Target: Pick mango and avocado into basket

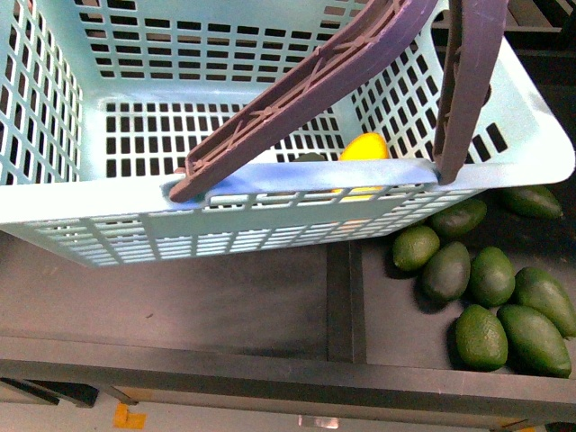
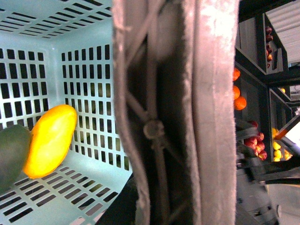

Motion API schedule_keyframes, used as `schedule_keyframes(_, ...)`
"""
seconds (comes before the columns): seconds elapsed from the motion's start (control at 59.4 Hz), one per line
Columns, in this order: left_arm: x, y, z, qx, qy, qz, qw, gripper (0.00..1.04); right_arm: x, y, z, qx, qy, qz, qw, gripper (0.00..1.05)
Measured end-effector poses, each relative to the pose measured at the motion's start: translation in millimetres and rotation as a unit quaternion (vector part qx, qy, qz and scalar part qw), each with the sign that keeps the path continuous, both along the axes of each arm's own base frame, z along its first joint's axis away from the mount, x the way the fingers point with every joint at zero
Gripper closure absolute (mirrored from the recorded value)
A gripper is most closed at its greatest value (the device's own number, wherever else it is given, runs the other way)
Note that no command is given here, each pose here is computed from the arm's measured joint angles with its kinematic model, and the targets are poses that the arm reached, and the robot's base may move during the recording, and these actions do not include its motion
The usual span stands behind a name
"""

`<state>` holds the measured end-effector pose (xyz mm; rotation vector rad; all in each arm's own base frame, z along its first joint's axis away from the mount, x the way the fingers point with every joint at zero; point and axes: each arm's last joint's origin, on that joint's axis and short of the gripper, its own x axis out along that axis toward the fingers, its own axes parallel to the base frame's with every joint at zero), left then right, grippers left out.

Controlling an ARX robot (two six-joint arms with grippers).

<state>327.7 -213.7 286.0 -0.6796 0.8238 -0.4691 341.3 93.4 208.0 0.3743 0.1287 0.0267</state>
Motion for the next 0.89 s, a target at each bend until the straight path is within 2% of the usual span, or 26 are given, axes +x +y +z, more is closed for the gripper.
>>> schedule_keyframes(0.017,0,0,0,-0.001,0.001,-0.001,1.000,0.91,-26,-48,3,0.006,0.008,-0.066,0.998,0.09)
schedule_keyframes(0.118,0,0,0,-0.002,0.001,-0.001,1.000,0.91,-36,-61,1,-0.008,0.031,-0.094,0.995,0.09)
schedule_keyframes(0.354,0,0,0,0.002,-0.002,0.002,1.000,0.91,-59,-71,-7,-0.040,0.071,-0.126,0.989,0.09)
schedule_keyframes(0.421,0,0,0,0.001,-0.001,0.001,1.000,0.91,-72,-75,-15,-0.081,0.004,-0.046,0.996,0.22)
schedule_keyframes(0.488,0,0,0,0.000,0.000,0.001,1.000,0.91,-85,-76,-19,-0.122,-0.036,-0.015,0.992,0.33)
schedule_keyframes(0.657,0,0,0,-0.001,0.001,0.000,1.000,0.91,-112,-81,-20,-0.166,-0.063,-0.014,0.984,0.59)
schedule_keyframes(0.892,0,0,0,0.001,0.000,0.002,1.000,0.91,-143,-93,-31,-0.179,-0.057,-0.013,0.982,0.97)
